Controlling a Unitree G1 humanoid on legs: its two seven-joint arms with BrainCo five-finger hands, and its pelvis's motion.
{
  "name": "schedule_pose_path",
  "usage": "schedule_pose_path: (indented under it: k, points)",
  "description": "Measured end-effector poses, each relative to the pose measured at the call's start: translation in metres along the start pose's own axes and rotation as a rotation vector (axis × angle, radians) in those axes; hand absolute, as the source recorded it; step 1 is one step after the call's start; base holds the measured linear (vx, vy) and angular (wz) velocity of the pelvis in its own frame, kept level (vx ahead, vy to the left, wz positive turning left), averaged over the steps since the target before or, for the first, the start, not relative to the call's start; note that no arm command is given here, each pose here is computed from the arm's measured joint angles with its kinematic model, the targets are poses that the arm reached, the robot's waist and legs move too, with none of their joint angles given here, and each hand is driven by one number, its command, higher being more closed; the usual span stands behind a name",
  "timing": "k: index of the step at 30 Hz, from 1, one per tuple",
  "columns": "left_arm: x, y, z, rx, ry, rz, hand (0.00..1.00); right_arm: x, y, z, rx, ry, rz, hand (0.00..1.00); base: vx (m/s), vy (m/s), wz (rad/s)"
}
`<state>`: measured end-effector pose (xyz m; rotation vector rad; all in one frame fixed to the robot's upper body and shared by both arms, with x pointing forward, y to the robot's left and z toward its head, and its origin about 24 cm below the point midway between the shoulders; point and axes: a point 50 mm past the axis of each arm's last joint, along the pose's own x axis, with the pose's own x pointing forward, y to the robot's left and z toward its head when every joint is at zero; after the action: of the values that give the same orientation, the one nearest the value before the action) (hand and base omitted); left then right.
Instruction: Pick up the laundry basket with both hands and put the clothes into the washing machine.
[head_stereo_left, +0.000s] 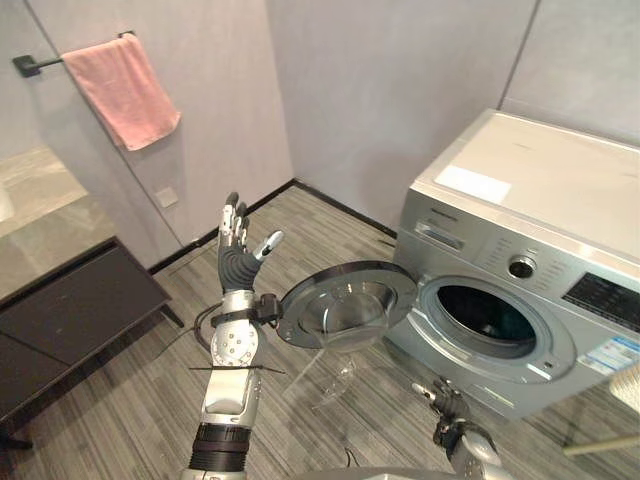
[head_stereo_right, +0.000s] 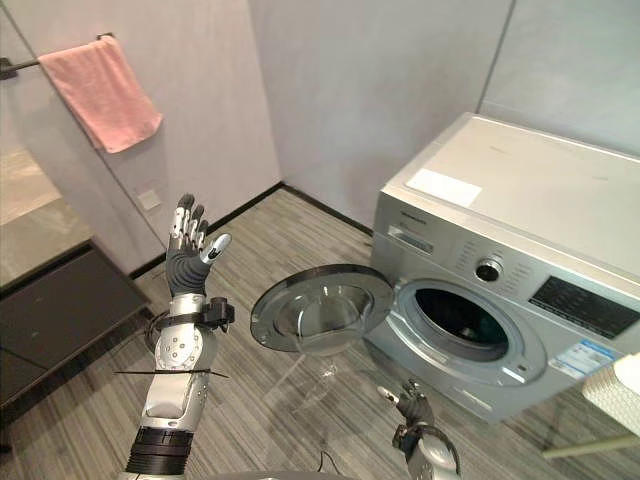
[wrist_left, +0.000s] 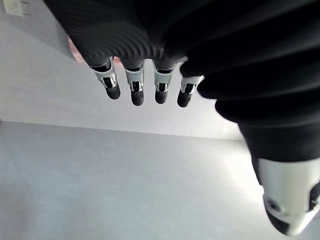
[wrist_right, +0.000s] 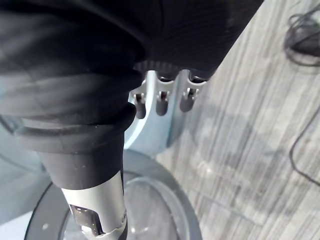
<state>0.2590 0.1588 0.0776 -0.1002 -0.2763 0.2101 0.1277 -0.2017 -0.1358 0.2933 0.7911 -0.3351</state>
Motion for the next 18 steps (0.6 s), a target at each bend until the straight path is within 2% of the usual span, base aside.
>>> schedule_pose_path:
  k: [3,9,18]
  points:
    - [-0.004,0.011,-0.024,0.038,0.129,0.052,0.00,-0.016,-0.021,-0.027,0.047,0.067,-0.080,0.00,-0.16,0.016,-0.51]
    - [-0.004,0.028,-0.028,0.051,0.153,0.167,0.00,-0.045,-0.039,-0.061,0.132,0.142,-0.132,0.00,-0.11,-0.090,-0.16]
    - [0.007,0.073,-0.005,0.067,0.050,0.414,0.00,-0.038,-0.049,-0.049,0.125,0.108,-0.142,0.00,-0.01,-0.037,-0.17]
